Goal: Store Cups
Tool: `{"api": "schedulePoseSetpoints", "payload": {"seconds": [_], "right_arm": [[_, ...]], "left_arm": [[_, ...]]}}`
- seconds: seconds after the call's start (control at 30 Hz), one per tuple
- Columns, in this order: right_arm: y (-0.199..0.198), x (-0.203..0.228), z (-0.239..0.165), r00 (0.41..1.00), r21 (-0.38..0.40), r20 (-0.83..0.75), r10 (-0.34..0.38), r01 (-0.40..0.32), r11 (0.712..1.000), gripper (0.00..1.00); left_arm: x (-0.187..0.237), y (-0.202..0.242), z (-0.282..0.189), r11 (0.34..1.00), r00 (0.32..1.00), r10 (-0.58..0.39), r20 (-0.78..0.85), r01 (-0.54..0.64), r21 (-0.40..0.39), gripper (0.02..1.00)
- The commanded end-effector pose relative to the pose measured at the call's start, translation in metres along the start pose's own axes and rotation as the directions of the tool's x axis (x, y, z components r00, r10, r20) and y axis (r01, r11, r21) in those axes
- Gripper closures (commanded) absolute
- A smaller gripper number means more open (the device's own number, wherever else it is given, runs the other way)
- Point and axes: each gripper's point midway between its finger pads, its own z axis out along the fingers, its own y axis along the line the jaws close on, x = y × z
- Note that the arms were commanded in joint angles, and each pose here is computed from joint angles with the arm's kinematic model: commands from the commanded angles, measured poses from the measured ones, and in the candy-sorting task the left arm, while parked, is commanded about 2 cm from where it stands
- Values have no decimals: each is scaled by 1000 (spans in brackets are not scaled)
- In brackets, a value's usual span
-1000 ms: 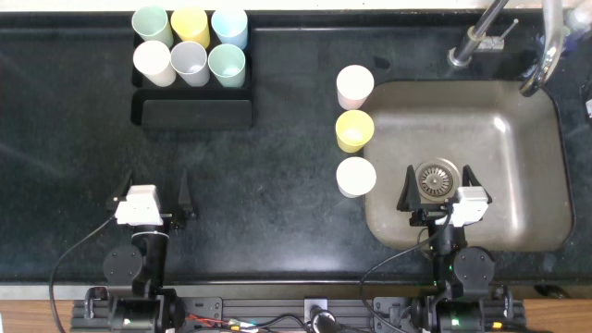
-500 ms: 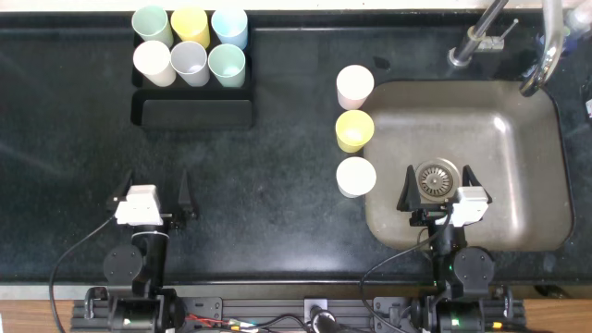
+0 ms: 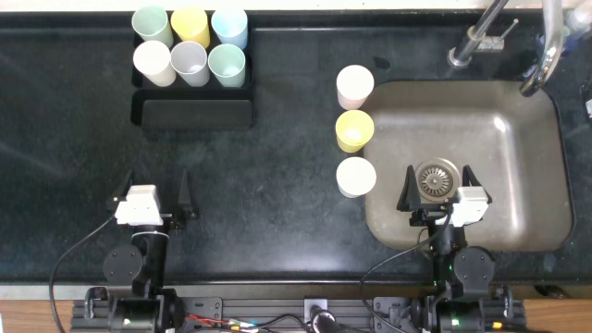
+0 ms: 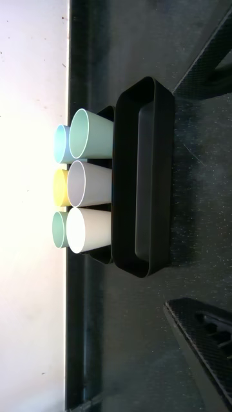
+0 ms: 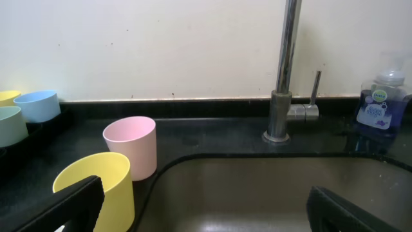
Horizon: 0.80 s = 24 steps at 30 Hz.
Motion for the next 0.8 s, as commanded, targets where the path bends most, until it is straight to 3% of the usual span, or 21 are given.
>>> {"api": "schedulePoseSetpoints", "payload": {"seconds": [0.03, 0.2, 0.37, 0.43, 0.53, 0.7, 0.8], "right_arm": [[-1, 3, 0, 1000, 0, 1, -3, 3, 1000, 7], [-1, 3, 0, 1000, 0, 1, -3, 3, 1000, 3], [-1, 3, 0, 1000, 0, 1, -3, 3, 1000, 3], [-1, 3, 0, 1000, 0, 1, -3, 3, 1000, 5], [-1, 3, 0, 1000, 0, 1, -3, 3, 1000, 3], [-1, 3, 0, 1000, 0, 1, -3, 3, 1000, 3], [-1, 3, 0, 1000, 0, 1, -3, 3, 1000, 3]], "left_arm": [[-2, -4, -1, 1000, 1000, 3, 10, -3, 23, 18], [-2, -4, -1, 1000, 1000, -8, 10, 8, 23, 18], [-25, -4, -1, 975, 975, -220, 3, 220, 25, 18], [-42, -13, 4, 961, 962, -265, -65, 269, 62, 18], [-78, -43, 18, 937, 931, -254, -260, 304, 171, 18], [-142, -79, 58, 921, 779, -182, -600, 348, 173, 20], [-171, -115, 82, 917, 713, -68, -698, 320, 237, 18]]}}
